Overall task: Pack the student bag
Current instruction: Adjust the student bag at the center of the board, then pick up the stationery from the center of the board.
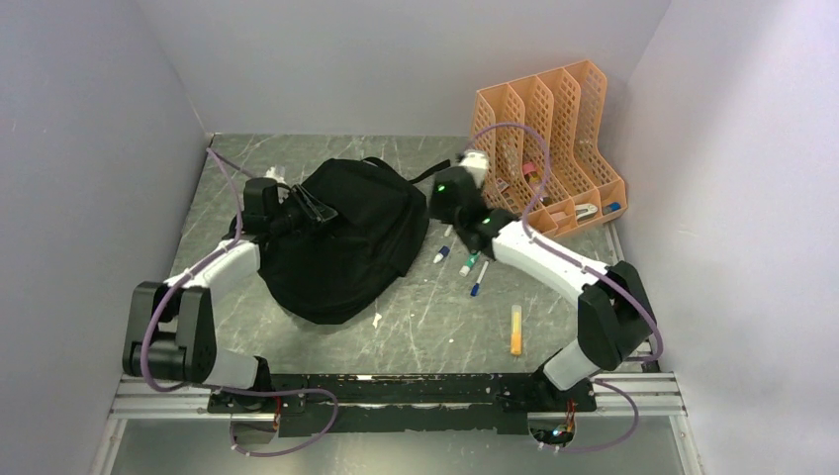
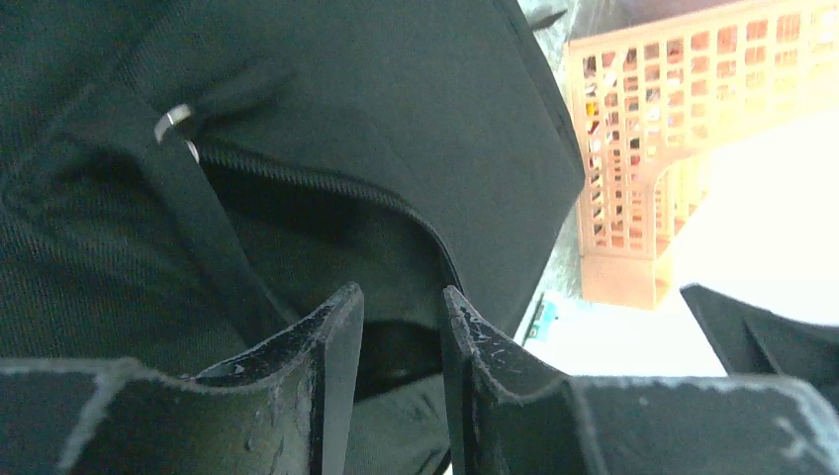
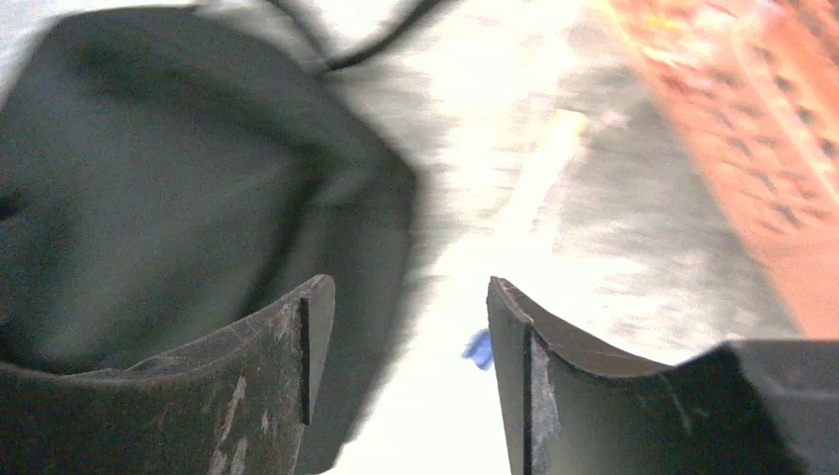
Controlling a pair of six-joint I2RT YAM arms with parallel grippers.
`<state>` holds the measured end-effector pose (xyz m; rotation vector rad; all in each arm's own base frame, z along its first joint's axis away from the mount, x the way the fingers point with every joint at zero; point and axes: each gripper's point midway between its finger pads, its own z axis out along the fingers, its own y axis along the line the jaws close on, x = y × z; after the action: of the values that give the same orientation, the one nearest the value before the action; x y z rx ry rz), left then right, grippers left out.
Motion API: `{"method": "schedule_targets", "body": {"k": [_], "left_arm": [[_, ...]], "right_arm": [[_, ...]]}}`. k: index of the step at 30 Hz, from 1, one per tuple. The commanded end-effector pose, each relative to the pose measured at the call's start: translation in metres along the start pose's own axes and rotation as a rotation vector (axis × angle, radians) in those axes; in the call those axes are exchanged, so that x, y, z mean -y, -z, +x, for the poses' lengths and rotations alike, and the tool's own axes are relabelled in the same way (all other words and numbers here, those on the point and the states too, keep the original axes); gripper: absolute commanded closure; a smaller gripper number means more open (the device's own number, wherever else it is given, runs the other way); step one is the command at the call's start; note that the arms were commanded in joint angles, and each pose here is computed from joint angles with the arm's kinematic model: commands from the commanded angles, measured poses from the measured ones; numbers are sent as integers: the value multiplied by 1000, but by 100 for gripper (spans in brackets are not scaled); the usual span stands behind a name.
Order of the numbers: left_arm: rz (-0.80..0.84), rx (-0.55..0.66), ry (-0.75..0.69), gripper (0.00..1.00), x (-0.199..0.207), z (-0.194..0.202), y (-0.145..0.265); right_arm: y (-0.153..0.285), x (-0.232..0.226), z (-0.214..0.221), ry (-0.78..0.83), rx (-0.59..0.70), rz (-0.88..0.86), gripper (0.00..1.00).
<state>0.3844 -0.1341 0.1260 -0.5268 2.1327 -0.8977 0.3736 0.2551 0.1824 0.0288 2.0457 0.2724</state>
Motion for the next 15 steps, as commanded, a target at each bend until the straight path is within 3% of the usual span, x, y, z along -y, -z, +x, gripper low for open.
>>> {"method": "schedule_targets", "body": {"k": [1, 5, 15], "left_arm": [[-43, -45, -67, 60, -1, 22, 24], [-64, -51, -98, 59, -2, 32, 42], [-72, -34, -112, 59, -1, 33, 58]], "right_arm": [[-5, 92, 54, -197, -268, 243, 36], [-4, 118, 80, -207, -342, 314, 35], [-5, 128, 114, -244, -469, 406, 35]]}}
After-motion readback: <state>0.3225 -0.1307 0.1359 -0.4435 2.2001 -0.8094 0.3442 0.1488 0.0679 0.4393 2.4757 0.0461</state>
